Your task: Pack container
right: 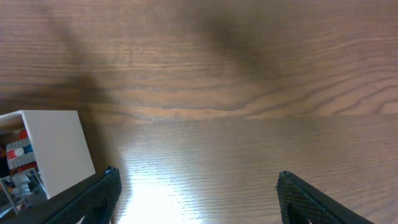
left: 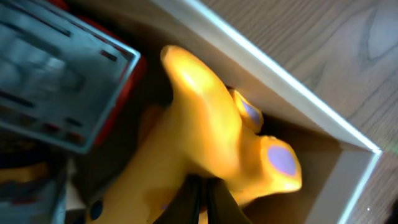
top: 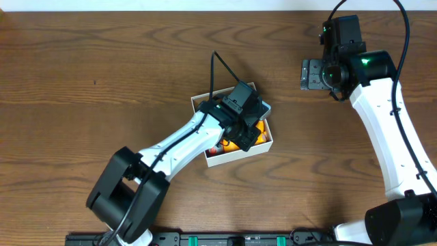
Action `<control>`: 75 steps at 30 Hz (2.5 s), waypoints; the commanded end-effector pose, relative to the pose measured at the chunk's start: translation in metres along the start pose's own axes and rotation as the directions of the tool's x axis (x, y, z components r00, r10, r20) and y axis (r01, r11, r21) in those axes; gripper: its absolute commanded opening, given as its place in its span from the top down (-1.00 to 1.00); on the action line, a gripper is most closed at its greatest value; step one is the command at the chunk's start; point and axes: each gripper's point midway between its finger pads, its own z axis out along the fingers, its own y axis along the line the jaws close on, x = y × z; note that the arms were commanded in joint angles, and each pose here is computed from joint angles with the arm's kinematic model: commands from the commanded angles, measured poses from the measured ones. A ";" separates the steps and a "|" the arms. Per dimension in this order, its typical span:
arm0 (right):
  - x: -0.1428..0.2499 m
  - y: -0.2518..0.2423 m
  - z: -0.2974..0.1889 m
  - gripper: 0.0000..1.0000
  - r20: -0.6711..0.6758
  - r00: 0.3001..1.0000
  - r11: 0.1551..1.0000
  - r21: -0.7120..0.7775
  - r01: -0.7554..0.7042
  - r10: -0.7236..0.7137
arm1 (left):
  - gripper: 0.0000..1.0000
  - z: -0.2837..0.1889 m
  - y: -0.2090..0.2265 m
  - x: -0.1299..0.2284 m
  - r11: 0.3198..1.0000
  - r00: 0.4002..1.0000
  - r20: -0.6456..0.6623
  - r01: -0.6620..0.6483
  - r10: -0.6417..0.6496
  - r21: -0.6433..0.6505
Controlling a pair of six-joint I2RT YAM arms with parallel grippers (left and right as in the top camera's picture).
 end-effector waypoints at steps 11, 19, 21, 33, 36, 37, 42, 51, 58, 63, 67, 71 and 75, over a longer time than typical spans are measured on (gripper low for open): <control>0.002 -0.001 0.003 -0.66 -0.011 1.000 1.000 0.004 0.003 -0.003 | 0.88 0.013 0.012 0.026 0.999 0.995 -0.095 0.039 -0.042 -0.038; 0.002 -0.001 0.003 -0.67 -0.014 1.000 1.000 0.005 0.004 -0.004 | 0.74 -0.035 -0.004 0.000 0.999 0.999 0.051 -0.002 0.004 -0.033; 0.002 -0.001 0.003 -0.67 -0.014 1.000 1.000 0.005 0.004 -0.004 | 0.46 -0.046 -0.006 -0.005 0.999 0.996 0.083 -0.011 0.014 -0.040; 0.002 -0.001 0.003 -0.68 -0.013 1.000 1.000 0.005 0.004 -0.004 | 0.28 -0.064 -0.004 -0.007 0.997 0.993 0.115 -0.012 0.021 -0.075; -0.001 -0.001 0.003 -0.68 -0.001 1.000 1.000 0.002 0.003 -0.002 | 0.29 -0.084 0.015 -0.010 0.984 0.987 0.157 0.014 0.015 -0.180; -0.003 0.000 0.003 -0.70 0.008 1.000 1.000 0.000 0.001 -0.001 | 0.28 -0.094 0.021 -0.012 0.978 0.983 0.182 0.026 0.012 -0.209; -0.027 0.005 0.002 -0.82 0.106 0.994 0.999 -0.016 0.042 -0.041 | -0.19 -0.163 0.074 -0.018 0.908 0.934 0.353 0.195 -0.056 -0.371; -0.077 0.012 0.004 -0.99 0.294 0.953 0.997 -0.006 0.078 -0.072 | -0.96 -0.241 0.188 0.027 0.699 0.803 0.528 0.546 -0.278 -0.463; -0.090 0.003 -0.003 -0.98 0.345 0.935 0.996 0.034 0.079 -0.086 | -0.96 -0.275 0.227 0.050 0.608 0.748 0.591 0.628 -0.301 -0.485; -0.077 -0.021 -0.025 -0.96 0.325 0.945 0.998 0.015 -0.054 0.046 | -0.96 -0.298 0.217 0.078 0.548 0.690 0.628 0.701 -0.358 -0.457; -0.066 -0.033 -0.059 -0.96 0.352 0.932 0.996 -0.028 -0.084 0.088 | -0.96 -0.314 0.199 0.090 0.541 0.675 0.663 0.707 -0.325 -0.455; -0.038 -0.040 -0.083 -0.96 0.376 0.920 0.994 -0.039 -0.099 0.107 | -0.96 -0.323 0.179 0.098 0.556 0.658 0.701 0.704 -0.275 -0.442; 0.009 -0.053 -0.086 -0.98 0.378 0.909 0.984 -0.036 -0.175 0.175 | -0.96 -0.318 0.160 0.104 0.592 0.641 0.740 0.682 -0.203 -0.429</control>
